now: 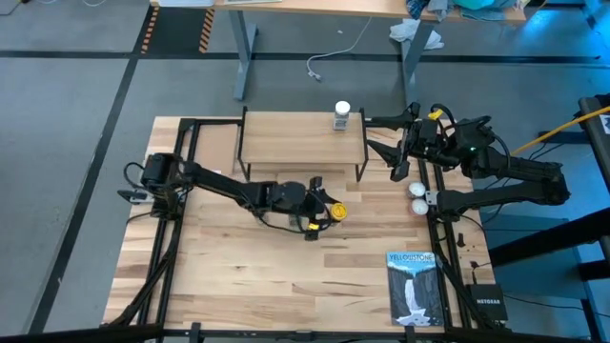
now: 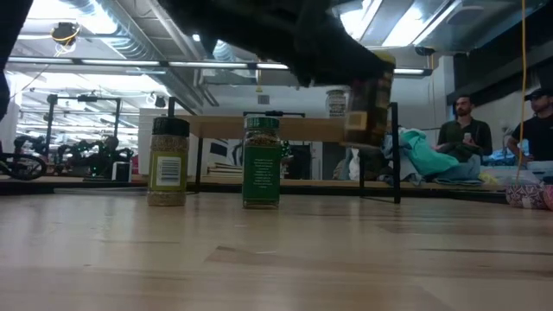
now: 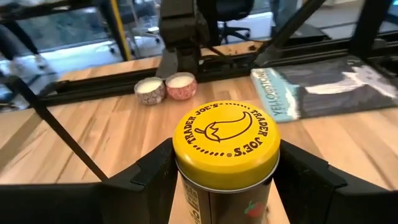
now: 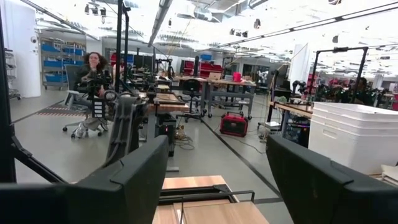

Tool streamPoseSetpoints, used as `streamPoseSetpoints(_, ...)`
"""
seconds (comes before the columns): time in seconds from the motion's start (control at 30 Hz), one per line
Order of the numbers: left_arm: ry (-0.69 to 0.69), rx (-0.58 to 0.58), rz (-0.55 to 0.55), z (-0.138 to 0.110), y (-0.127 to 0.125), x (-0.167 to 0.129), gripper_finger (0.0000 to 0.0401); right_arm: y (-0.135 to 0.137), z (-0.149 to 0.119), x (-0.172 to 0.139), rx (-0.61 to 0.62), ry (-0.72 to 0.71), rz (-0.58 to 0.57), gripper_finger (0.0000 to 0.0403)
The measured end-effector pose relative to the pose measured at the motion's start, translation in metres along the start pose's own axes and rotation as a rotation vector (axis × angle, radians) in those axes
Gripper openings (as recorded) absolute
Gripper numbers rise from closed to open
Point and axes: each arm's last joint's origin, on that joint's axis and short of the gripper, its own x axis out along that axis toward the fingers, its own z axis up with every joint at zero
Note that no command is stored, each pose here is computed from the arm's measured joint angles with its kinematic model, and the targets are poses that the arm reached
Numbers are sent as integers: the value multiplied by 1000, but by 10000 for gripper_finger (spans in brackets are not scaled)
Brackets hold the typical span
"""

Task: Shelf spices
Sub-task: Remove the yellow seasoning bottle from the shelf

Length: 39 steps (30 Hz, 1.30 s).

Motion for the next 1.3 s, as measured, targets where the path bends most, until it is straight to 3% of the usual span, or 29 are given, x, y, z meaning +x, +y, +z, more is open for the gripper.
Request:
streamPoseSetpoints(0.2, -38, -17, 96, -12, -11, 13, 213, 0, -2, 2, -1, 10, 1, 277)
streamPoseSetpoints(0.5, 13, -57, 159, -37, -12, 27, 213, 1, -5, 8, -2, 19, 1, 277)
streamPoseSetpoints(1.3, -20, -149, 208, -64, 1, 32, 214, 1, -5, 8, -2, 19, -1, 277)
